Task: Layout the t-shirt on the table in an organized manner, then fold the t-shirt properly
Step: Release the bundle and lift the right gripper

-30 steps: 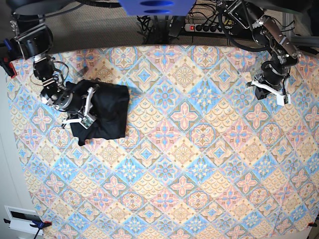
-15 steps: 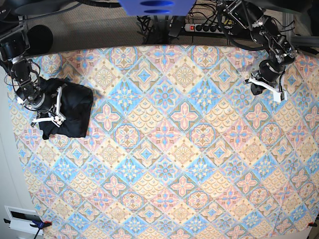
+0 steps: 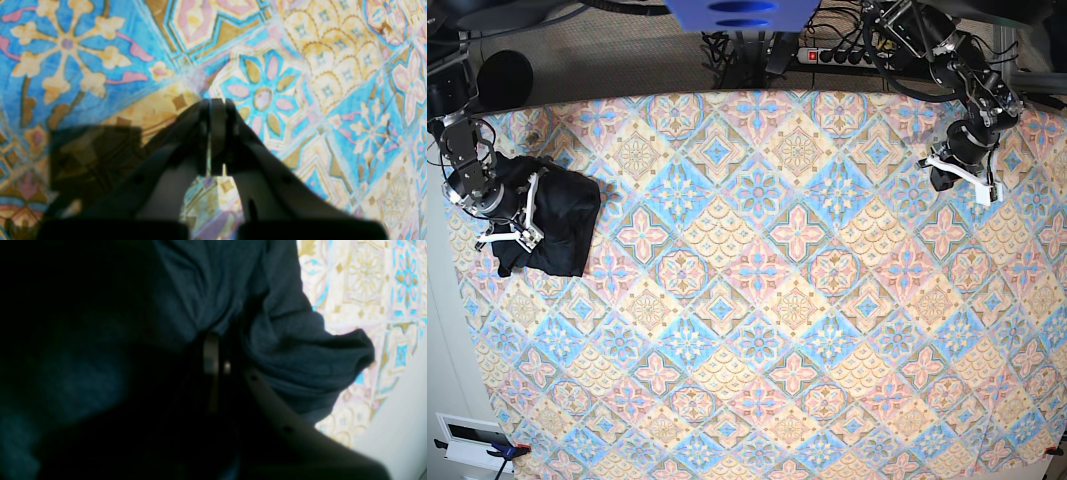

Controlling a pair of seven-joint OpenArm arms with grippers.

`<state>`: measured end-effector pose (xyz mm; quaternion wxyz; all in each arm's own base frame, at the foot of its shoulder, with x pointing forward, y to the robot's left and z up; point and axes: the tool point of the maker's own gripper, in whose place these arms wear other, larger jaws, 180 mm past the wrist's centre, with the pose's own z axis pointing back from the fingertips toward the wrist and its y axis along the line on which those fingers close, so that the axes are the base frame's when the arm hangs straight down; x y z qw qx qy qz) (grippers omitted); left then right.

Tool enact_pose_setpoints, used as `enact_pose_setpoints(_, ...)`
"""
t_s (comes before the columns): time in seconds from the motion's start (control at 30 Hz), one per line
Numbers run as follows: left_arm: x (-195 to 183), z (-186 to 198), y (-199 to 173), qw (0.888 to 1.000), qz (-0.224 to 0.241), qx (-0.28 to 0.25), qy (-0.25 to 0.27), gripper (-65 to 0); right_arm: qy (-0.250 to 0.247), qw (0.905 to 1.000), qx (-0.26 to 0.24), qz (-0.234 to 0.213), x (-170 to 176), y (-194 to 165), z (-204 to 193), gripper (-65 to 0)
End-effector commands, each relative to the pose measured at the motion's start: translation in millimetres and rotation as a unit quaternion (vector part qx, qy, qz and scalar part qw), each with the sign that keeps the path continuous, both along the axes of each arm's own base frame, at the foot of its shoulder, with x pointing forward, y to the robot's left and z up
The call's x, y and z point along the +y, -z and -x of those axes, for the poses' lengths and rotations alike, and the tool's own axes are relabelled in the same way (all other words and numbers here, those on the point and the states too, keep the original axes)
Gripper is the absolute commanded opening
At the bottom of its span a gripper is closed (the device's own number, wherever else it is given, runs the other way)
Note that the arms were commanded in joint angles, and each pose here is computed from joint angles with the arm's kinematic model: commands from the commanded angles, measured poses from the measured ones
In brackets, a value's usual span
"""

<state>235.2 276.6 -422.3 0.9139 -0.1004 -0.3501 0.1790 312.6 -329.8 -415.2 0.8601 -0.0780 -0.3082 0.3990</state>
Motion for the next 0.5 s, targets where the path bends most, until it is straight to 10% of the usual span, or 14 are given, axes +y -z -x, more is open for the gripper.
enact_pose_setpoints(0.0, 5.5, -7.9, -11.3, 1.000, -0.008, -0.023, 0.000, -65.0, 0.015, 0.9992, -0.028, 0.026, -22.9, -27.6, -15.0, -65.0)
enact_pose_setpoints(0.23, 4.8, -8.3, -11.3, 1.000, -0.007, -0.023, 0.000, -65.0, 0.012, 0.9889, -0.147, 0.016, -1.4, -115.2, -59.5, -65.0)
enact_pose_setpoints(0.47, 4.1, -8.1, -10.6, 1.000, -0.006, -0.023, 0.000, -65.0, 0.064, 0.9722, -0.198, -0.108, 48.6, -159.2, -71.2, -65.0)
